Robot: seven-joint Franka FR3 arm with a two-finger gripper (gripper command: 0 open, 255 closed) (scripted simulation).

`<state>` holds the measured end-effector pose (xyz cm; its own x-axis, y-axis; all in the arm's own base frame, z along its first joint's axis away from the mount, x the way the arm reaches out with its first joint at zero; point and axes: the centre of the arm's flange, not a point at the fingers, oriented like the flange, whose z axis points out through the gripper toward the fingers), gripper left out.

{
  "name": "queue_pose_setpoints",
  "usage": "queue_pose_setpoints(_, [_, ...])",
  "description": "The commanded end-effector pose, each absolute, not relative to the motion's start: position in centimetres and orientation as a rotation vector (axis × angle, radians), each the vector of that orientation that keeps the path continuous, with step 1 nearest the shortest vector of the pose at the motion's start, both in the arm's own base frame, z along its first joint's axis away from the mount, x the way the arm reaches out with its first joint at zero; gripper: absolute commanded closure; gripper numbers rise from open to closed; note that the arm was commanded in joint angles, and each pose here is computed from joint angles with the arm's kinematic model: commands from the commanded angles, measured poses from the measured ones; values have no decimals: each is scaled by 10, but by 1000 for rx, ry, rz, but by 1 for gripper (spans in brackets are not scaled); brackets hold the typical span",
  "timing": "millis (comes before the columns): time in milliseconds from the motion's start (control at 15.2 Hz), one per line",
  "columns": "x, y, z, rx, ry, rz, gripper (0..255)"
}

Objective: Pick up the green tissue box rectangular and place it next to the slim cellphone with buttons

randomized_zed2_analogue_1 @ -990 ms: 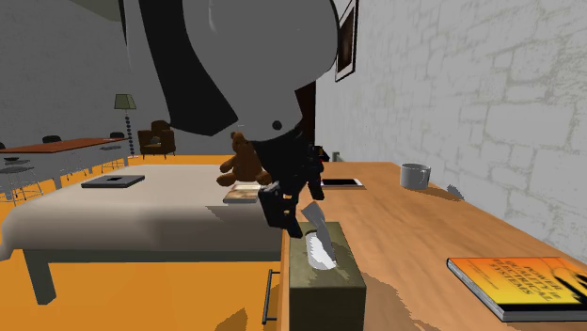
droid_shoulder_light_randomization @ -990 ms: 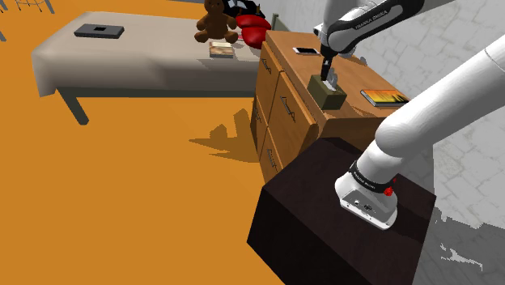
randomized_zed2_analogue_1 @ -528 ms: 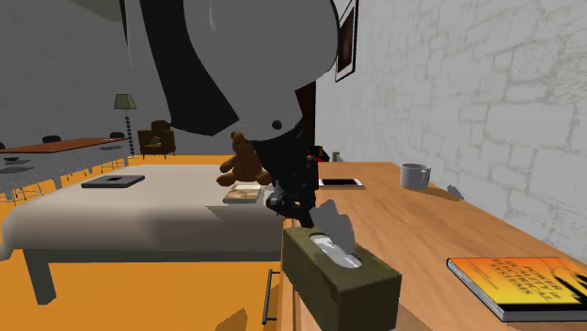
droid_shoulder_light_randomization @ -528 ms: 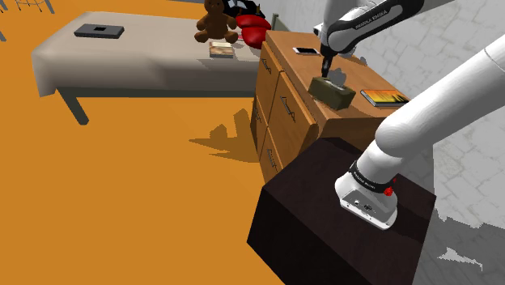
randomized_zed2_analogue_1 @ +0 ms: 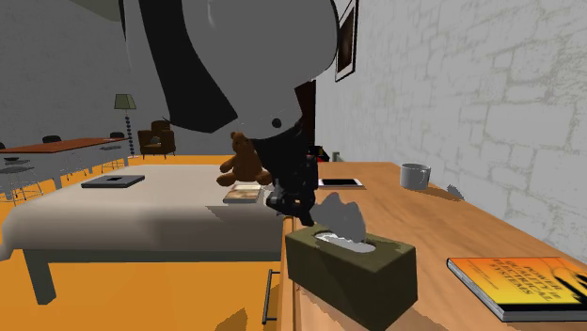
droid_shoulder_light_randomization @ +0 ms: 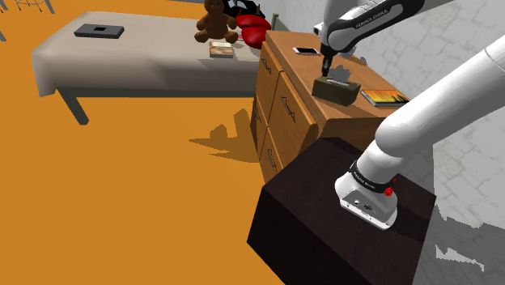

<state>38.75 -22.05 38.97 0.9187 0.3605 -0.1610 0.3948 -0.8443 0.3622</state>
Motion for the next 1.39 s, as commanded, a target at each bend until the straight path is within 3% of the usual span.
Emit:
queue_pose_setpoints(0, [387, -220, 397, 2687, 551, -125, 255])
queue_pose_setpoints(1320, [387, -220, 503, 2687, 551, -125, 255])
